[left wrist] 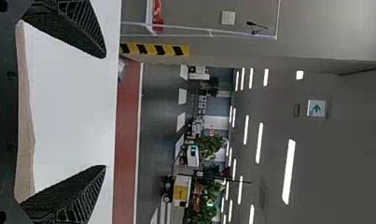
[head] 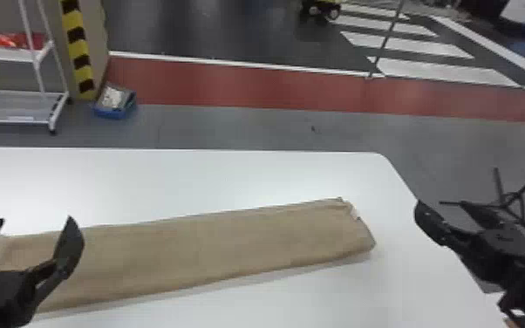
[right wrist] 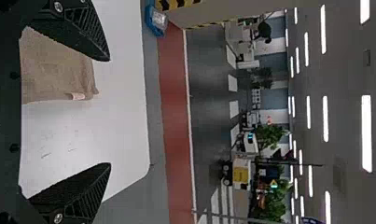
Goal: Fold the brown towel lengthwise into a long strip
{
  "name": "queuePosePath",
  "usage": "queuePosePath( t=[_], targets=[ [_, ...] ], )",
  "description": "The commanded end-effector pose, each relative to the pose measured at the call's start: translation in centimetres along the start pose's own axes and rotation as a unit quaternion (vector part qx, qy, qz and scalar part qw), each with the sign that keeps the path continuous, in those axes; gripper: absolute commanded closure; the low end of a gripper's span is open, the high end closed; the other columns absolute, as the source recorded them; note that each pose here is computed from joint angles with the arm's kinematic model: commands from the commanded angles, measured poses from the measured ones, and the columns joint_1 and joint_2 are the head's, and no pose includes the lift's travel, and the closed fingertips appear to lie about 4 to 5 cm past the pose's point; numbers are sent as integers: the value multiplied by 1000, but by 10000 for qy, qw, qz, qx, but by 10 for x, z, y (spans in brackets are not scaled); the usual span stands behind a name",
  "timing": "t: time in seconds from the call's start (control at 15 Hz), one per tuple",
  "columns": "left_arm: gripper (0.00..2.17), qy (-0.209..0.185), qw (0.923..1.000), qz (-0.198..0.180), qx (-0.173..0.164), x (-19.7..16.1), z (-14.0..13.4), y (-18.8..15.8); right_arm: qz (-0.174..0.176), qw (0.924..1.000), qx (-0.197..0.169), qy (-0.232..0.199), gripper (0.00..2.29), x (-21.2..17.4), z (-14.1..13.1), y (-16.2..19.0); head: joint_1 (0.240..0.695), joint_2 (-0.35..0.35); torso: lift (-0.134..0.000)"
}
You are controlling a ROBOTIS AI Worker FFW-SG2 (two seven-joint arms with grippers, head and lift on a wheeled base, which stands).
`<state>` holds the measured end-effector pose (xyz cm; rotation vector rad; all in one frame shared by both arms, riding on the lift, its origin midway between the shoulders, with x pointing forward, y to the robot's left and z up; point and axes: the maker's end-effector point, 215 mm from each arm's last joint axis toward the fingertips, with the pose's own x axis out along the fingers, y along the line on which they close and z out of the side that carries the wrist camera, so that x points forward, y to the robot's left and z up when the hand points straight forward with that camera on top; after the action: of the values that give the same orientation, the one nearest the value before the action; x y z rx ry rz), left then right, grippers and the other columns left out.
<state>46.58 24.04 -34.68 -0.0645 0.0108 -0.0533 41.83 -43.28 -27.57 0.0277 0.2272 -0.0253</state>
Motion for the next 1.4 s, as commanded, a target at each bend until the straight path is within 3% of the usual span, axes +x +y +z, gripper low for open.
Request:
queuePosePath(
  t=[0.0,0.13,0.33,0.53,0.73,1.33],
  targets=[
    [29,128,9999,70,-7,-15,-14,-1,283,9949,-522,-810,90,1,11,46,695,-244,-115],
    [29,171,9998,122,67,-27,-14,4,503,9911,-650,-1044,90,4,-9,85,695,-214,-115],
    [29,53,9997,121,202,-42,-2,4,448,9921,-480,-1068,93,14,-47,118,695,-151,-115],
    [29,-252,9993,155,233,-50,16,3,615,9918,-301,-1081,93,14,-64,155,695,-93,-115],
    [29,-187,9990,197,354,-51,11,2,679,9918,-103,-1075,93,11,-67,164,695,-49,-115],
    [29,87,9982,397,451,-48,-1,25,749,9927,-17,-950,97,9,-73,180,695,11,-115]
  ],
)
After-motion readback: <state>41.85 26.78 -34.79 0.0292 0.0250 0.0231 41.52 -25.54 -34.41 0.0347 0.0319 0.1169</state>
